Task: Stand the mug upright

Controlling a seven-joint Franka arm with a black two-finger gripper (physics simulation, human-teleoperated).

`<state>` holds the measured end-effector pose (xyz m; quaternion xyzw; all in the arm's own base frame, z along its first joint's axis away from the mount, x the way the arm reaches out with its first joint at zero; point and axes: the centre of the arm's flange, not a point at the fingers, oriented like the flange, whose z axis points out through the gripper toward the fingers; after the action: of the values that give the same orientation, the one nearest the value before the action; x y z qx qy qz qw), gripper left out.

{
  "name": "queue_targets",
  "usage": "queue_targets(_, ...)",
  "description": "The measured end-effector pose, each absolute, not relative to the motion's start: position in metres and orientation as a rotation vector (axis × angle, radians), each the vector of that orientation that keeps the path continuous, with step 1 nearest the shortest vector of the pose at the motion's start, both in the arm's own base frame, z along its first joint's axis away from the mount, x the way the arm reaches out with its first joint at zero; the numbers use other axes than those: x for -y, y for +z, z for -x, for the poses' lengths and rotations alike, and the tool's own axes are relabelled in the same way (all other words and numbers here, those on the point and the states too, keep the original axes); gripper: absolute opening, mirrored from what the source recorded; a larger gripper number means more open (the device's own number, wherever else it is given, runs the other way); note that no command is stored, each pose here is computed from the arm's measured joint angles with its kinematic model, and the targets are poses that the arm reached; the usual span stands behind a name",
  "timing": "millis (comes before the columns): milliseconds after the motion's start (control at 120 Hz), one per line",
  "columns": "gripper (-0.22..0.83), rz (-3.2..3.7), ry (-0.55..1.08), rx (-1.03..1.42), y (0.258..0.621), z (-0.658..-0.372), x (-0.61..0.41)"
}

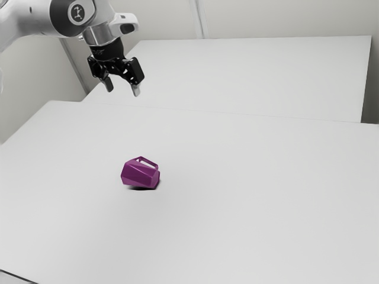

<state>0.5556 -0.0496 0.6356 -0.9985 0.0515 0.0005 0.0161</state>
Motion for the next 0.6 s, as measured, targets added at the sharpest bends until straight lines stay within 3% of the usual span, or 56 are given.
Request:
queue_targets(417,0.62,3.103,-0.006,-0.190,0.642,-0.536,0.062)
queue_targets(600,0.62,3.152,0.034,-0.046,0.636,-0.533,0.012)
